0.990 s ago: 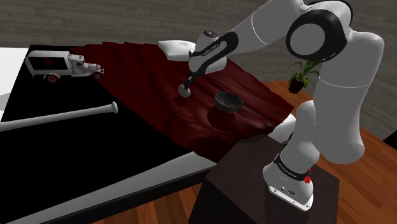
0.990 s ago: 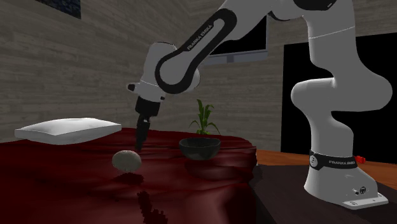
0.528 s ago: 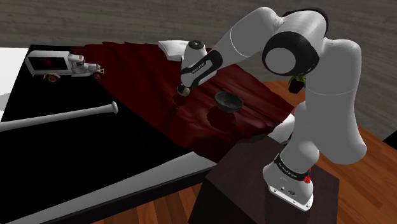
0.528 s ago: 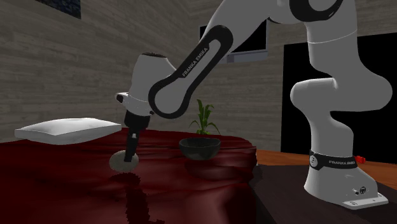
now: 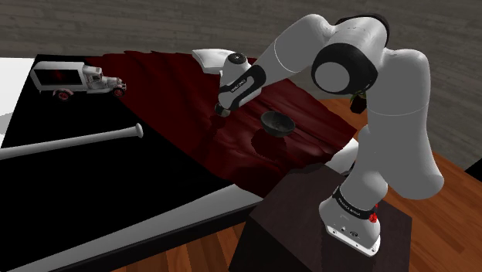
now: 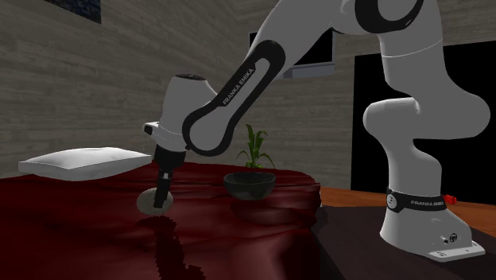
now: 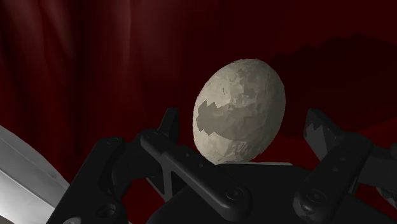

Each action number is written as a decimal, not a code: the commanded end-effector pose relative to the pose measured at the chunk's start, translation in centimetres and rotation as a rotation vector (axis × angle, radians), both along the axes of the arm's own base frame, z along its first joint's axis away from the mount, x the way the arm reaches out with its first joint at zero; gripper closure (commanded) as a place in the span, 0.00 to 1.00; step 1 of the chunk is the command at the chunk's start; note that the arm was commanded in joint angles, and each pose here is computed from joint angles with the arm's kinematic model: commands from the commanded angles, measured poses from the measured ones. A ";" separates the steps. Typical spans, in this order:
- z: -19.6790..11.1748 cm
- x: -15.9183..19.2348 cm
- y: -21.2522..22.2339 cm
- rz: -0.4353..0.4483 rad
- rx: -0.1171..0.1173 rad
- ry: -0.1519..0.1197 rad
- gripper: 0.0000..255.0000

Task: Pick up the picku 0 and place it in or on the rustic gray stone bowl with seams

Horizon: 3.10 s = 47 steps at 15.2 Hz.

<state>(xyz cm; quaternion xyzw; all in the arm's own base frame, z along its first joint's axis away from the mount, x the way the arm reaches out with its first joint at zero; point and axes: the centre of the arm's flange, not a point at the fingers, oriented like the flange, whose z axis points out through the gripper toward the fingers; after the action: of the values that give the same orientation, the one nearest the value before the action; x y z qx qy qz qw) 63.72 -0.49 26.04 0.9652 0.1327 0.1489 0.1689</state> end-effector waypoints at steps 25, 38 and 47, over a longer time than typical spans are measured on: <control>6.9 0.0 0.0 0.000 0.000 0.000 1.00; 13.7 0.0 0.0 0.000 0.000 0.000 1.00; 15.9 -7.4 -2.8 0.000 0.000 0.000 1.00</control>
<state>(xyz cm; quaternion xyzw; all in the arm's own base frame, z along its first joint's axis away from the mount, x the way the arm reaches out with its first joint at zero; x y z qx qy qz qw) 57.65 -3.10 42.34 0.9661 0.1281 0.1498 0.1666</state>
